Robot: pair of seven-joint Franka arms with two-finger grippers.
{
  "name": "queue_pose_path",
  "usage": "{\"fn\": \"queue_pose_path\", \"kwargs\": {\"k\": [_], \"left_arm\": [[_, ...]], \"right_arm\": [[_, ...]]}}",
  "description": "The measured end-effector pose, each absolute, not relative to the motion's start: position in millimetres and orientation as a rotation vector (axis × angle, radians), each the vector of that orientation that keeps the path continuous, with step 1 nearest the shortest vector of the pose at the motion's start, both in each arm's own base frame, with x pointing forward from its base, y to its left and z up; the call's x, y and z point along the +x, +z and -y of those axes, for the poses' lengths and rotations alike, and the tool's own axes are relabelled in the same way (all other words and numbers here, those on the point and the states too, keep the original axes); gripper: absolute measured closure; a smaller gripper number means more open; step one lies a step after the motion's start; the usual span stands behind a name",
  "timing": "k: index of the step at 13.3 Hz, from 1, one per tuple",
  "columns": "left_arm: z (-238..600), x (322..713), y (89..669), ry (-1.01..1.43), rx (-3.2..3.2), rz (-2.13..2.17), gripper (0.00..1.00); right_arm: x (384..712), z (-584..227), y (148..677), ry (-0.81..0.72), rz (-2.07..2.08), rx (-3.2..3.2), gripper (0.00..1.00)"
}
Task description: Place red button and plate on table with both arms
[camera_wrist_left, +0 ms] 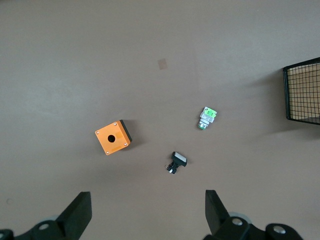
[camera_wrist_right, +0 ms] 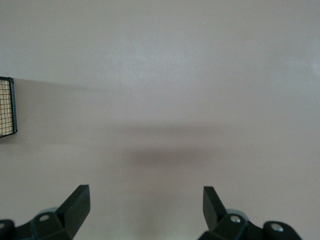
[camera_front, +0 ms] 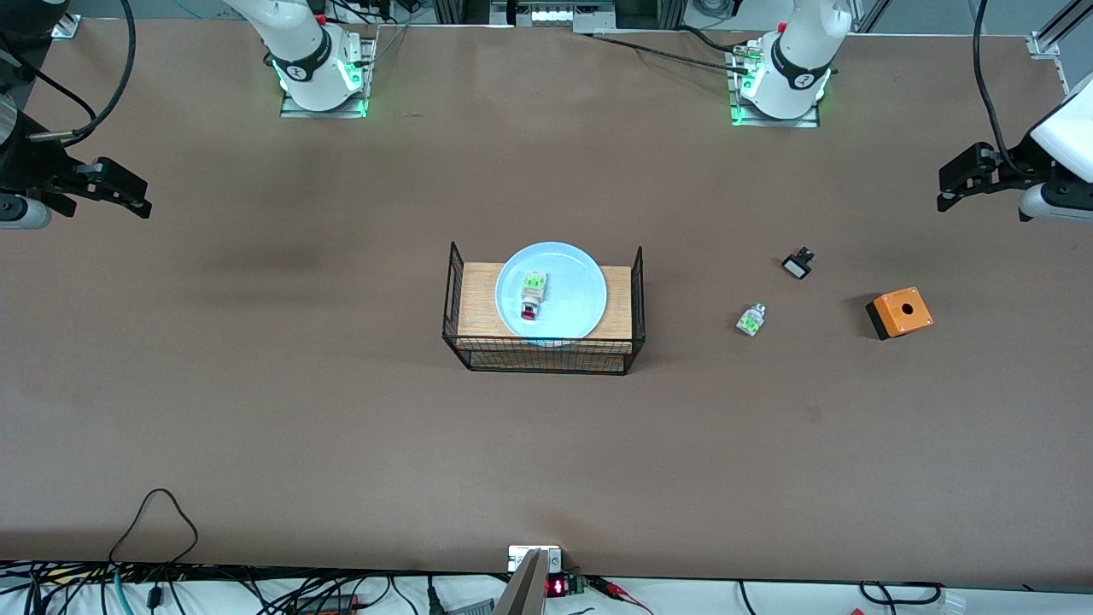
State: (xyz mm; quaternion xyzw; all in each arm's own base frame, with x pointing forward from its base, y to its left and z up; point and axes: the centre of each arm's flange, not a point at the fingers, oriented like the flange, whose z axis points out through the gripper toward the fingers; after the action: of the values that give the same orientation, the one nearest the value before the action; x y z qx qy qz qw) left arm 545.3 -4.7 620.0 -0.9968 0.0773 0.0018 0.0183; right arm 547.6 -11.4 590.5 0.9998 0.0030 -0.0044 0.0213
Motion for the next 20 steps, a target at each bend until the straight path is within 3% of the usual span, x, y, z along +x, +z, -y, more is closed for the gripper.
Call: {"fn": "queue_pose_path", "kwargs": {"k": [9,14,20], "left_arm": [[46,538,614,0.09,-3.084,-0.345,0.0],[152,532,603,0.105,-3.08,-0.317,0.0],[324,527,551,0.082,-3.179,-0.212,0.0]], "right_arm": [[547,11,590,-0.019,-0.009,3.099,0.0],[547,12,590,-0.02,-0.009,3.099,0.0],[547,12,590,-0.022,-0.006,3.099,0.0]]}}
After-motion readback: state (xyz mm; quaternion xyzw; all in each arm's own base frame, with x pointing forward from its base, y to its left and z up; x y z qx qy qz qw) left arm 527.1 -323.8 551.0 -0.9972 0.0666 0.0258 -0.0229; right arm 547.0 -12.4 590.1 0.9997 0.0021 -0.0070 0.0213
